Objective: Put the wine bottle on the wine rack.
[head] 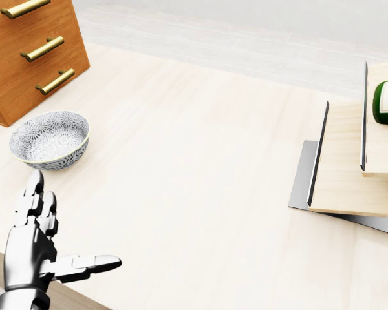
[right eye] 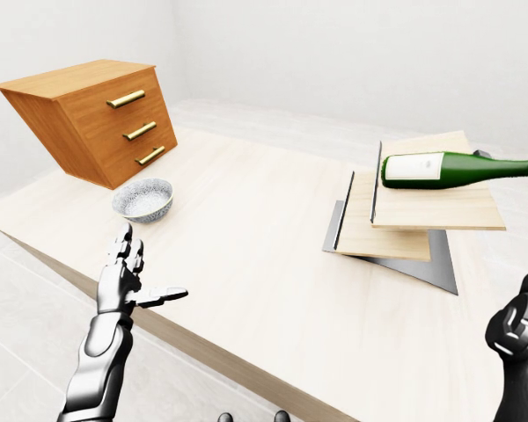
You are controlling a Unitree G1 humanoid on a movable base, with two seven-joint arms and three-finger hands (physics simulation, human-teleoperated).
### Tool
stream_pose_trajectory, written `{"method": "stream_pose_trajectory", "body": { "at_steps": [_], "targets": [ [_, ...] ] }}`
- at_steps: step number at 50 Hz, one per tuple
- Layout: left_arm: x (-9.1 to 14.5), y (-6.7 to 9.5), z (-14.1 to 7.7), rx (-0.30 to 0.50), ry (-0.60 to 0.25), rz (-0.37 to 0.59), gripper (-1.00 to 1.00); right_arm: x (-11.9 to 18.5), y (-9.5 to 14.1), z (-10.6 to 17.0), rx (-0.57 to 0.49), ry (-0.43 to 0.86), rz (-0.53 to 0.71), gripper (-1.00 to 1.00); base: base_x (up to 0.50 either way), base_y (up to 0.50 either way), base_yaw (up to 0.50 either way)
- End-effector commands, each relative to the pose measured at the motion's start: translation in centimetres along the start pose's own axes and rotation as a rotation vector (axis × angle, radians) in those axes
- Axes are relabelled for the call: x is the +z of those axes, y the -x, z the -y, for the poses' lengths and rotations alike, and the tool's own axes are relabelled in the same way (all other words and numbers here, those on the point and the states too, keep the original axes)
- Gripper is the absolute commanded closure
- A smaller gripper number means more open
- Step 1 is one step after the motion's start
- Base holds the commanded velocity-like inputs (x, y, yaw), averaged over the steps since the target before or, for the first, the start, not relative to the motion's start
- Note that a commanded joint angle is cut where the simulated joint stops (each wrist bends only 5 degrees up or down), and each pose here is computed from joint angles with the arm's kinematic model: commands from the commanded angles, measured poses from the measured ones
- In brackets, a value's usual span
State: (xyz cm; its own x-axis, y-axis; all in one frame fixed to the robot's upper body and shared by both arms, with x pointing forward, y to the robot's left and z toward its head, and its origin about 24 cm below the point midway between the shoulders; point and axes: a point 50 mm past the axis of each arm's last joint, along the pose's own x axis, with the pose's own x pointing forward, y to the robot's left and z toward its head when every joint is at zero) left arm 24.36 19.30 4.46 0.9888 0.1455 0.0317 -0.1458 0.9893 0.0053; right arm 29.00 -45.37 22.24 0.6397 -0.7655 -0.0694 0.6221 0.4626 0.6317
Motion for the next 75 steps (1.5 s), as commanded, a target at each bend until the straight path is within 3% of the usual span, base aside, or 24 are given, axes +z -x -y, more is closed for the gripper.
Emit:
{"method": "stream_pose_trajectory", "body": {
  "at_steps": [1,24,37,59,75],
  "targets": [
    [0.1,0.0,0.1,0.000,0.001,-0.001,-1.00,0.6,0.0,0.5,-0.012,0.002,0.014,-1.00,0.00,0.00,0.00],
    [-0.2,-0.1,0.0,-0.002,0.000,-0.001,-1.00,3.2,0.2,2.5,-0.048,-0.001,0.077,-1.00,0.00,0.00,0.00],
    [-0.2,0.0,0.1,-0.004,-0.001,0.001,-1.00,5.1,0.4,1.9,-0.025,-0.008,0.129,-1.00,0.00,0.00,0.00],
    [0.0,0.0,0.2,-0.006,-0.001,0.002,-1.00,9.6,1.7,-3.2,0.133,-0.033,0.275,-1.00,0.00,0.00,0.00],
    [0.0,-0.1,0.2,-0.009,-0.002,0.003,-1.00,13.4,4.3,-7.8,0.313,-0.150,0.406,-1.00,0.00,0.00,0.00]
  ]
}}
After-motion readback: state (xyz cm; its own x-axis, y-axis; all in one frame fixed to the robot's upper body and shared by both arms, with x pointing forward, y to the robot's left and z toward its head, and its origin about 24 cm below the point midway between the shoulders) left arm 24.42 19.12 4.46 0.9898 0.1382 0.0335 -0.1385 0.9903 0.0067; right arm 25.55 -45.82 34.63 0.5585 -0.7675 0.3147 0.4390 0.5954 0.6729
